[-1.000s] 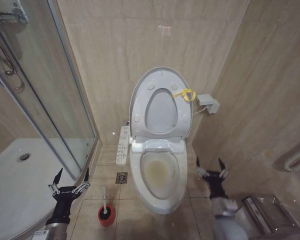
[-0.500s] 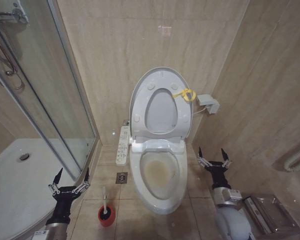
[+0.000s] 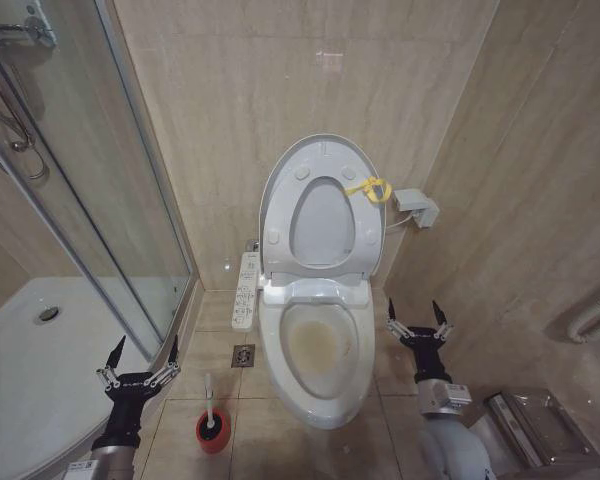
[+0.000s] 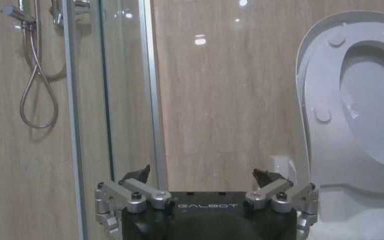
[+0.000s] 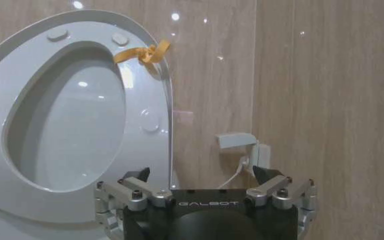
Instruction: Open the toilet lid, clean the toilet bowl with a toilet brush, close the toilet lid, and flush.
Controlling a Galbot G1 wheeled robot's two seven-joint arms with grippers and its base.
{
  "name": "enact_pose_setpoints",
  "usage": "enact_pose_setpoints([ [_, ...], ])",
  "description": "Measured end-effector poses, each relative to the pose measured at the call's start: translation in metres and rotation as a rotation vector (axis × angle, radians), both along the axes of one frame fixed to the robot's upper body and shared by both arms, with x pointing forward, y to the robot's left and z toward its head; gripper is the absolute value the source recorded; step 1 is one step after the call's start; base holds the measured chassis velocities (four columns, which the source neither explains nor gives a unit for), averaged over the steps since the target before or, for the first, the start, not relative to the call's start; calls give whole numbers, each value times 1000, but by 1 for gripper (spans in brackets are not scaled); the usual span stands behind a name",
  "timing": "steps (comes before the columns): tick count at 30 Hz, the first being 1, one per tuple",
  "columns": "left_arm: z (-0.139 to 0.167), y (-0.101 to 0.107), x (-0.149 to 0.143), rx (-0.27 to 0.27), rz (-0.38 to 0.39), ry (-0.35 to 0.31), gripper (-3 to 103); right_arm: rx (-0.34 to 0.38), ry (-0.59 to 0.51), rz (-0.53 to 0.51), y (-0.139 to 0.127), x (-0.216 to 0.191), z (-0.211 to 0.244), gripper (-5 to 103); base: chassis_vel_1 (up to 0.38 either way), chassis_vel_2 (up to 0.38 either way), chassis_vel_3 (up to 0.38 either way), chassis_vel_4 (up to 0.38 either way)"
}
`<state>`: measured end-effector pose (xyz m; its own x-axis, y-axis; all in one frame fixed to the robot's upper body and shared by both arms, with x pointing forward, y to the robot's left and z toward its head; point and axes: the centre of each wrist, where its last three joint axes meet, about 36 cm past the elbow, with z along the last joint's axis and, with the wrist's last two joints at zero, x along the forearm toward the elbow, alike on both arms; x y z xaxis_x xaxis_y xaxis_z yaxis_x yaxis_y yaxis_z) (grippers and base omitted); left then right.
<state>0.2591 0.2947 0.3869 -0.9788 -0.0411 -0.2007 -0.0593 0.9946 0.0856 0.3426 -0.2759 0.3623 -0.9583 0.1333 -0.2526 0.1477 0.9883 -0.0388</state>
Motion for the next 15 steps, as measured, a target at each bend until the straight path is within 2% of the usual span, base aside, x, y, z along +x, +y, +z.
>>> enact_pose_setpoints([
  [8,0,0,0,0,0,0,100,7,-10,0,-1,1,-2,100,-11,11,13,-6],
  [15,0,0,0,0,0,0,100,-36,-32,-48,-10,6,-7,100,-146,47,156,-58],
])
